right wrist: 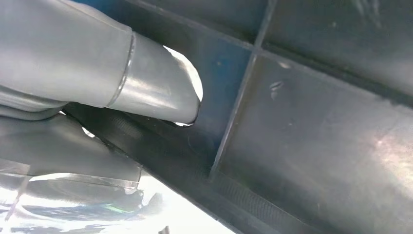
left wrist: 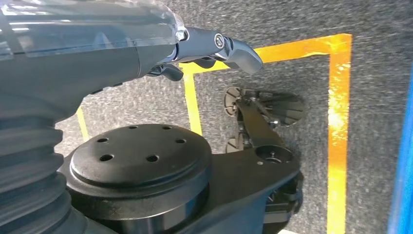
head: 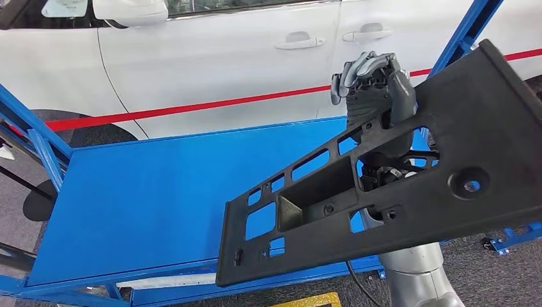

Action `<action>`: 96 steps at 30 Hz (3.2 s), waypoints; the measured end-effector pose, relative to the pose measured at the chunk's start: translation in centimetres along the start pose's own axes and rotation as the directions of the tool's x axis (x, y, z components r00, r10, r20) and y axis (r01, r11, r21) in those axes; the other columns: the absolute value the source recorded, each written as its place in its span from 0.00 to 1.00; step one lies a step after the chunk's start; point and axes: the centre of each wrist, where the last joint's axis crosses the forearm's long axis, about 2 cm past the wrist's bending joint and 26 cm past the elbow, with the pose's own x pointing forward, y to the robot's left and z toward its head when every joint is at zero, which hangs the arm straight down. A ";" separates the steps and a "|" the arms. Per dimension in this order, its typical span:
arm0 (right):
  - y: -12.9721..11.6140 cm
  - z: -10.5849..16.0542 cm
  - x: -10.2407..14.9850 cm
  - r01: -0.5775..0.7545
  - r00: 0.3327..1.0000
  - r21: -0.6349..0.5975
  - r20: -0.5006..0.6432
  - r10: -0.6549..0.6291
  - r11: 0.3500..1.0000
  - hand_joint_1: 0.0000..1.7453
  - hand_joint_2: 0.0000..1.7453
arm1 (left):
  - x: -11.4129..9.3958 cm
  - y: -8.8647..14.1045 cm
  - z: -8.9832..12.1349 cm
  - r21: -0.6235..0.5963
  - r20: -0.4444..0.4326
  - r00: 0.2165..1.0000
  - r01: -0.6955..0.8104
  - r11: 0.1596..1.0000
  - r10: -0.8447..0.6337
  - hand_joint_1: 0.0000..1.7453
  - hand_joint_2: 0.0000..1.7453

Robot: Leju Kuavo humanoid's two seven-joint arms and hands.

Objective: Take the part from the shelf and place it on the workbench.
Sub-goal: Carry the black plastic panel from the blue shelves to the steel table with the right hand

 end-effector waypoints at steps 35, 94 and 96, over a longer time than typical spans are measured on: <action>-0.2 1.4 0.1 0.052 0.998 0.036 -0.032 -0.051 0.998 1.00 0.00 | 0.0 -0.6 0.0 -0.029 -0.014 1.000 -0.008 1.000 0.007 0.00 1.00; -0.9 0.8 -0.5 0.027 0.998 0.021 -0.053 -0.026 0.999 1.00 0.00 | 0.3 -0.5 0.0 -0.026 0.004 1.000 -0.008 1.000 0.008 0.00 1.00; -1.0 0.7 -0.5 0.026 0.998 0.022 -0.053 -0.025 0.999 1.00 0.00 | 0.4 -0.6 0.0 -0.025 0.004 1.000 -0.007 1.000 0.008 0.00 1.00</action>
